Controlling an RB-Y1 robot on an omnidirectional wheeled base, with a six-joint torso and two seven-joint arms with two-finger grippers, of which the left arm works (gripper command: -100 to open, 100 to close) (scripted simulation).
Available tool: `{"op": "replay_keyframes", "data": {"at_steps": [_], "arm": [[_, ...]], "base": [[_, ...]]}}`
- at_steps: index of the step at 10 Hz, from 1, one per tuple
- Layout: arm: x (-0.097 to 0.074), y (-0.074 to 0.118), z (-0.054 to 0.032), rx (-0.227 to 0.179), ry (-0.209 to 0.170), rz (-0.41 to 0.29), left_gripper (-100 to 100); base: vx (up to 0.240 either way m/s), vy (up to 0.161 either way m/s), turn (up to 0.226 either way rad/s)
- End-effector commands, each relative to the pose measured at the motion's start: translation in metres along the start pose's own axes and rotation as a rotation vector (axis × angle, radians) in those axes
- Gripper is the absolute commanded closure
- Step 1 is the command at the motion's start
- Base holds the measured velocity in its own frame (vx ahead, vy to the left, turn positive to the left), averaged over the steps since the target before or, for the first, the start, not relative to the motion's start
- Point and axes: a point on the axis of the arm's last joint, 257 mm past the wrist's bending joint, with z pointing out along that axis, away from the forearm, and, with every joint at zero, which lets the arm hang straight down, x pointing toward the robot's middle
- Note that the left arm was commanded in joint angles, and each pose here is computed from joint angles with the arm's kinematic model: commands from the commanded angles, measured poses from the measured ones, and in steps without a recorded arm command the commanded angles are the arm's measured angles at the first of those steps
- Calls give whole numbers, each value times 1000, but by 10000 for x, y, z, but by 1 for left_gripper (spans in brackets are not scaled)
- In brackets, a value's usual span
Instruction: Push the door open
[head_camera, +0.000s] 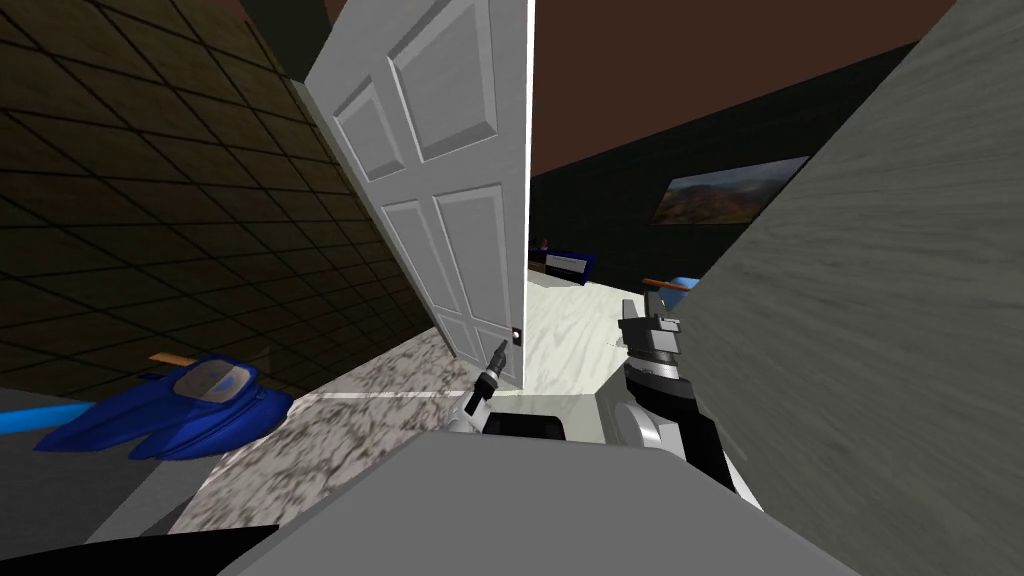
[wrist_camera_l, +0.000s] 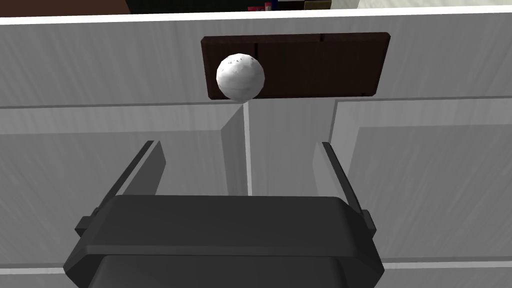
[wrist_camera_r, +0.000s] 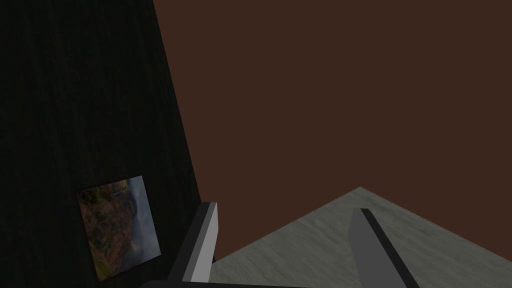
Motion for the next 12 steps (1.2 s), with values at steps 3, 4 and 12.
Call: {"op": "replay_keyframes", "data": {"at_steps": [3,4,12], "arm": [[15,-19,11,8,-8,-4,-100],[39,-29,22,11,-10,-10,-100],[50,-36,21,12,-10,-11,100]], "base": [[180,-71,-25],[159,-81,-26],[20,-10,-3]]}}
